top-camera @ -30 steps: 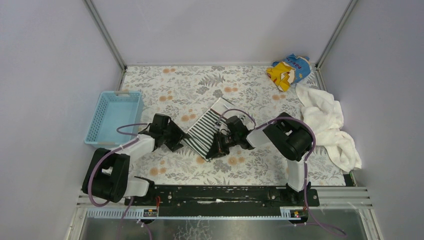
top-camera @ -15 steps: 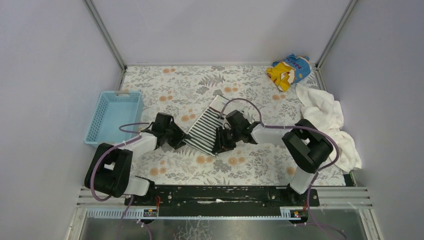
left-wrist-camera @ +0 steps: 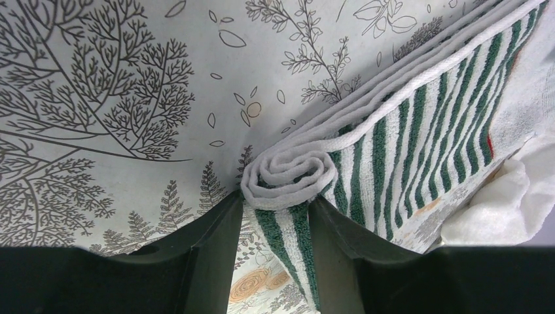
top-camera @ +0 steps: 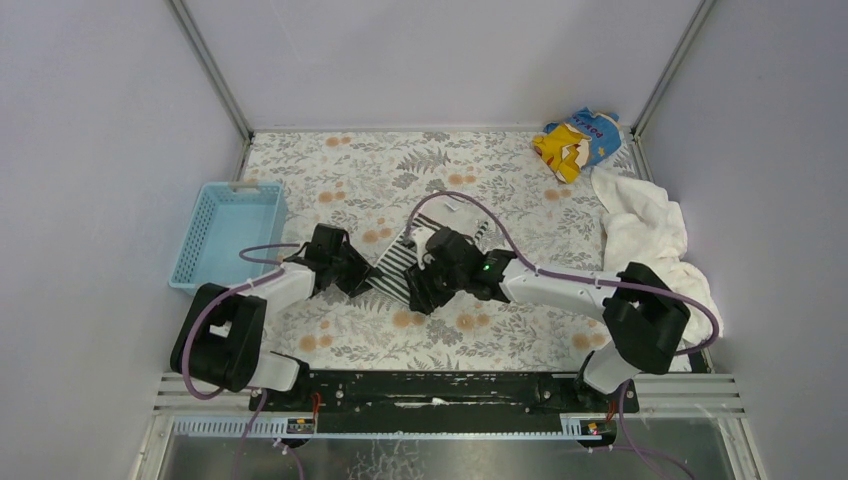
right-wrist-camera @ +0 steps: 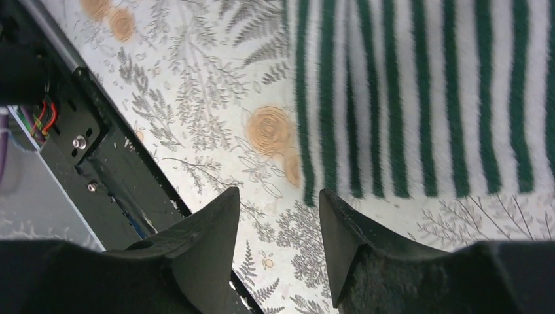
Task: Roll the towels
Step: Roll the towel at the center of the board.
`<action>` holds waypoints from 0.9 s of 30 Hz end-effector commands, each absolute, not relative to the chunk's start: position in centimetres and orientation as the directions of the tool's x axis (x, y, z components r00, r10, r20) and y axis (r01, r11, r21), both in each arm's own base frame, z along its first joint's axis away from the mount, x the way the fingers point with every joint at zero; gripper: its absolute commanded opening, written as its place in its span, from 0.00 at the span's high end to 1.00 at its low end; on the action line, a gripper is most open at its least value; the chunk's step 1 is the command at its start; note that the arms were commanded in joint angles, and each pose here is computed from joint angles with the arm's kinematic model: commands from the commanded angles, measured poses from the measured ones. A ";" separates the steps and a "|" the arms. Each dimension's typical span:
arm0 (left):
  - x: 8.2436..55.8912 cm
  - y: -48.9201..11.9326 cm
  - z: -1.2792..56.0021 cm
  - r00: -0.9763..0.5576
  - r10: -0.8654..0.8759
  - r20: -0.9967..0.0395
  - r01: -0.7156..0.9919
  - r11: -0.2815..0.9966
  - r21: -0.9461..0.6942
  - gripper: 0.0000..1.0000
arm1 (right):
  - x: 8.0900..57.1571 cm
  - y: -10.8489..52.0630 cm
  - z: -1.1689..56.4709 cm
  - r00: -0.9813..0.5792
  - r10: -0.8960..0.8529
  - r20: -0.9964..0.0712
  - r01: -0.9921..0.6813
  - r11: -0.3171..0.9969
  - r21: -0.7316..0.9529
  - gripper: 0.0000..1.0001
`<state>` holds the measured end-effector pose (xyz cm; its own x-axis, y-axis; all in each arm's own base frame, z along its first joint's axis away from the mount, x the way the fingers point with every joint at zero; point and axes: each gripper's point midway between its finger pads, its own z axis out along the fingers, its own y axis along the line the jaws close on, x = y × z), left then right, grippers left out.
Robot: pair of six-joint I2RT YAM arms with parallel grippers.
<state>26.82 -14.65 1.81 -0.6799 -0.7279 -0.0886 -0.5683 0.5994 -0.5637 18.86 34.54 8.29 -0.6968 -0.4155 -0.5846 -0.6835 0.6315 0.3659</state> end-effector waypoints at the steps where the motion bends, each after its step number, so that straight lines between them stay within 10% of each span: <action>1: 22.6 -11.3 -2.7 -0.691 -0.716 -0.100 -0.656 0.679 -0.329 0.57 | 19.3 36.6 9.1 -0.535 -0.514 -0.670 -0.806 0.548 0.223 0.44; 27: 22.8 -11.1 -2.6 -0.698 -0.708 -0.107 -0.653 0.690 -0.312 0.57 | 19.0 33.4 0.6 -0.441 -0.762 -0.474 -0.827 0.550 -0.115 0.42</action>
<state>27.06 -14.73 1.82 -0.6873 -0.7210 -0.0883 -0.5679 0.6092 -0.5535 19.28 35.74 2.34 -0.4434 -0.6941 -0.5671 -0.8368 0.5472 -0.0154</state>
